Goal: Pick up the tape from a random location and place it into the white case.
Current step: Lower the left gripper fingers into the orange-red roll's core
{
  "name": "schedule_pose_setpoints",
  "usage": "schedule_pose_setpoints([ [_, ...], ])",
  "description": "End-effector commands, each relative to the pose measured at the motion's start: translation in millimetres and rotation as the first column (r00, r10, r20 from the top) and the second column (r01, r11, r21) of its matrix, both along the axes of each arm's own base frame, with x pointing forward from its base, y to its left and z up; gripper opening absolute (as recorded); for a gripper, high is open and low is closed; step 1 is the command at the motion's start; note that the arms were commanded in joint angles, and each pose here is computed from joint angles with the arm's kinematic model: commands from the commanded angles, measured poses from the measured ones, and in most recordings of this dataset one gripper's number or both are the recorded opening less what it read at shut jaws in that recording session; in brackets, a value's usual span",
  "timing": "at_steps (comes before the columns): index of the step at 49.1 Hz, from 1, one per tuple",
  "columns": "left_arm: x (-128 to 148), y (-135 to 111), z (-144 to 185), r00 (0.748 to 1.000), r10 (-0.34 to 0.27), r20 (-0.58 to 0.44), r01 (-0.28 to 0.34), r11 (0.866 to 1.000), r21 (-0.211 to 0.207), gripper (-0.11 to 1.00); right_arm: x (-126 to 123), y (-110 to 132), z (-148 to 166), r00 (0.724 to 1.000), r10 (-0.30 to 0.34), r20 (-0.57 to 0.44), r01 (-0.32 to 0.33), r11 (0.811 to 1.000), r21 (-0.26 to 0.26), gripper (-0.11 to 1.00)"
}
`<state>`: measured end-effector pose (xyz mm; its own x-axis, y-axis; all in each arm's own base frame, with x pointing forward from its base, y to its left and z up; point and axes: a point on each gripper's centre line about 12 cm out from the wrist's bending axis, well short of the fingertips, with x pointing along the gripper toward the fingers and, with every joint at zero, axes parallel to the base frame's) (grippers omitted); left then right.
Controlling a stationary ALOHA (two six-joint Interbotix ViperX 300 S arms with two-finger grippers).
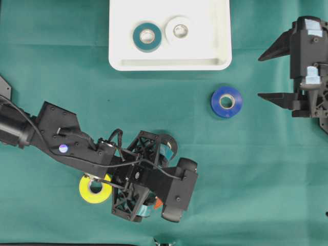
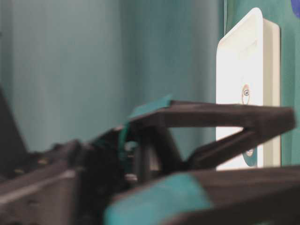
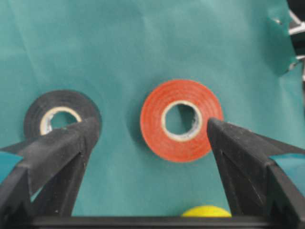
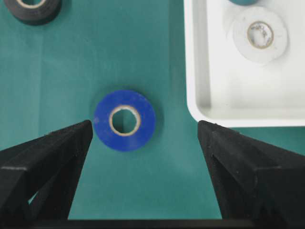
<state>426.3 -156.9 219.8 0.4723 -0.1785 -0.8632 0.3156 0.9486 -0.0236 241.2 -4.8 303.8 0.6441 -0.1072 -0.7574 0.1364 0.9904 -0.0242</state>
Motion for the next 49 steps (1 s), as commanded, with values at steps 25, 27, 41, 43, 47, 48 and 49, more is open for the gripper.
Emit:
schedule_pose_setpoints([
  [25,11.2,-10.2,-38.1,0.999,-0.013,0.030,0.013,1.000,-0.011,0.99,3.7,-0.7,0.1,1.000,0.003,-0.001,-0.003,1.000,-0.015,0.88],
  [27,12.6,-10.7,-40.0,0.999,-0.014,0.034,0.015,1.000,-0.011,0.99,3.3,-0.7,-0.1,1.000,0.003,-0.001,-0.003,1.000,-0.015,0.88],
  [41,13.7,-1.7,-77.5,0.999,0.000,-0.040,0.001,1.000,0.020,0.99,2.6,-0.8,-3.4,1.000,0.005,-0.012,-0.005,1.000,-0.018,0.88],
  [43,15.3,-2.3,-81.9,0.999,-0.001,-0.041,0.002,1.000,0.022,0.99,2.5,-0.8,-4.0,1.000,0.005,-0.013,-0.005,1.000,-0.018,0.88],
  [47,18.3,-3.4,-87.5,1.000,-0.001,-0.028,0.002,1.000,0.017,0.99,2.3,-0.8,-4.6,1.000,0.005,-0.015,-0.005,1.000,-0.018,0.88],
  [48,18.9,-3.6,-87.1,1.000,-0.002,-0.022,0.003,1.000,0.016,0.99,2.0,-0.8,-5.3,1.000,0.005,-0.018,-0.005,1.000,-0.018,0.88],
  [49,19.0,-3.6,-87.3,1.000,-0.002,-0.019,0.003,1.000,0.015,0.99,1.9,-0.8,-4.8,1.000,0.005,-0.015,-0.005,1.000,-0.018,0.88],
])
